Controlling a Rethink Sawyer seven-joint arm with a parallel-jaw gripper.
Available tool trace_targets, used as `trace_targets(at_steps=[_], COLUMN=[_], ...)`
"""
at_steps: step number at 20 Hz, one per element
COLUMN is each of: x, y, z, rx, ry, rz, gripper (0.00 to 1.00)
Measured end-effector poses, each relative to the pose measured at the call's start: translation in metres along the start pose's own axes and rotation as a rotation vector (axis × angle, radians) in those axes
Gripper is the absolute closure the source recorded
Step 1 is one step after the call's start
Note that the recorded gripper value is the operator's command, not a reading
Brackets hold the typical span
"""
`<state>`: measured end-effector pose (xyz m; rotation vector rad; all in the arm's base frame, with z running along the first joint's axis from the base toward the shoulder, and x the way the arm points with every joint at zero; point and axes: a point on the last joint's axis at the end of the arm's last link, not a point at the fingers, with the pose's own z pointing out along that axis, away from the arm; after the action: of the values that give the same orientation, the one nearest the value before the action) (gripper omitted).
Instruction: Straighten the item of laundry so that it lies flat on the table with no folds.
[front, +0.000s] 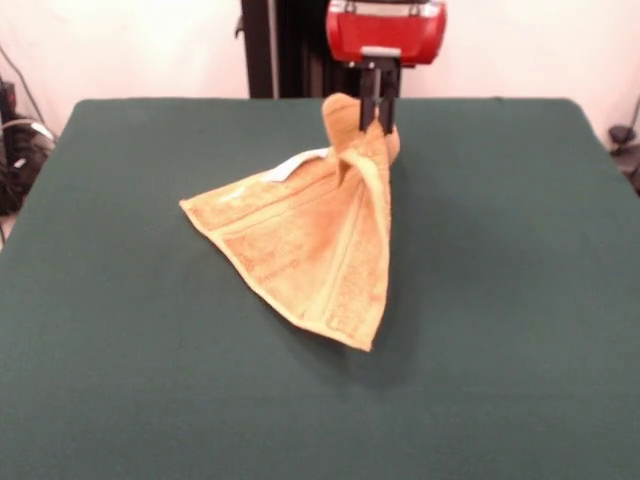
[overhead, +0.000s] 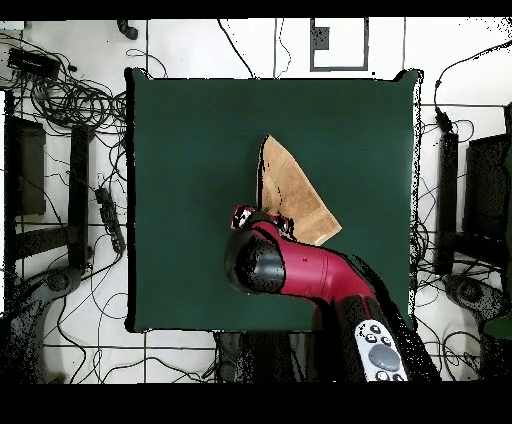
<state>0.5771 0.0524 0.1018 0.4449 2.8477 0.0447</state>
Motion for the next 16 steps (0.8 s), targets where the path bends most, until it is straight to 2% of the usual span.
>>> trace_targets(at_steps=[7, 10, 13, 14, 16], x=[-0.003, 0.002, 0.009, 0.014, 0.016], y=[-0.022, -0.019, -0.002, 0.015, 0.025], z=[0.022, 0.027, 0.027, 0.025, 0.024], rx=[-0.007, 0.002, 0.012, 0.011, 0.01], ry=[-0.017, -0.027, -0.047, -0.064, -0.074], rz=[0.05, 0.049, 0.037, 0.03, 0.029], gripper=[1.0, 1.0, 1.0, 1.0, 1.0])
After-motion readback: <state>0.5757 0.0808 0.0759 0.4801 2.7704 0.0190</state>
